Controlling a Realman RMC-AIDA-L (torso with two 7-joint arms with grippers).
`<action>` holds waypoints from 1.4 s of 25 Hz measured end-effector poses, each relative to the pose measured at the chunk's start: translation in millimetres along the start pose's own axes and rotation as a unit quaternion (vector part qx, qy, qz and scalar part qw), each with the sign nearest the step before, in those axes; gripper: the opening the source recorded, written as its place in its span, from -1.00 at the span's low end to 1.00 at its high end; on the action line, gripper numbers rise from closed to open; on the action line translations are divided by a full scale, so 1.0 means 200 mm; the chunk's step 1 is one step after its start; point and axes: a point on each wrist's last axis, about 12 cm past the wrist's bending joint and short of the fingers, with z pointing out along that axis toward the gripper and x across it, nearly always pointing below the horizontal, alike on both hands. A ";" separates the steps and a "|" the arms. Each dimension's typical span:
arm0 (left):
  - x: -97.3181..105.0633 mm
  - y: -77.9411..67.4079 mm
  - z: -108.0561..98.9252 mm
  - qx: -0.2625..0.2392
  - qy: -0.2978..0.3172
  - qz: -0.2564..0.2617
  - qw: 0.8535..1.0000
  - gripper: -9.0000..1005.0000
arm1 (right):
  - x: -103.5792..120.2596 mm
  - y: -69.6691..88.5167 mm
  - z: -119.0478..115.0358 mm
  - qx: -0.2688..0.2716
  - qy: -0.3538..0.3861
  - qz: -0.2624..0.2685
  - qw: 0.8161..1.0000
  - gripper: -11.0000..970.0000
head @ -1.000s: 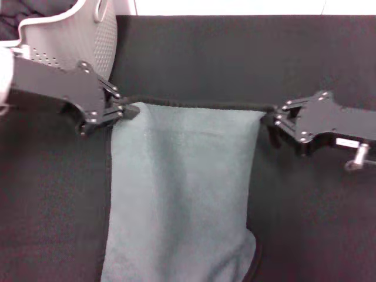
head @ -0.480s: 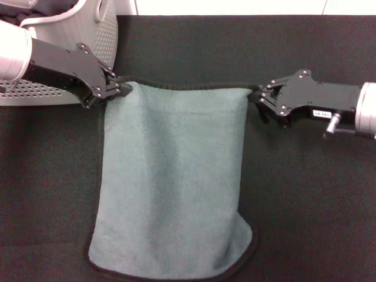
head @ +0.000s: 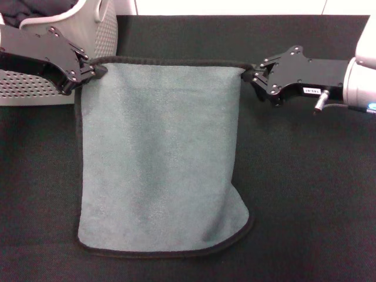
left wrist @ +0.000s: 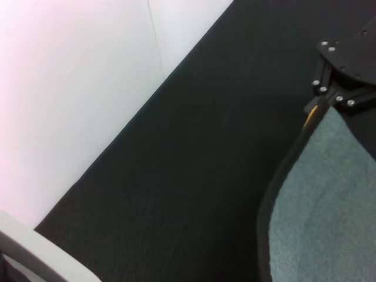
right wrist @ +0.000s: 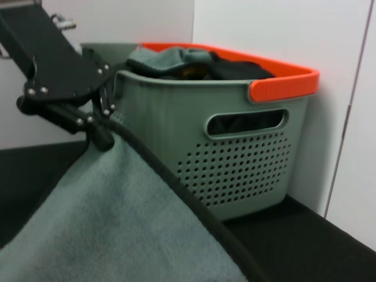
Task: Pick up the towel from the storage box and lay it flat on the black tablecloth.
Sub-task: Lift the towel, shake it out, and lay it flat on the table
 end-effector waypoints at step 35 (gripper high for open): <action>0.02 -0.01 0.05 -0.016 -0.016 -0.012 1.000 -0.90 | 0.01 -0.07 0.08 0.040 0.044 -0.068 0.996 -0.94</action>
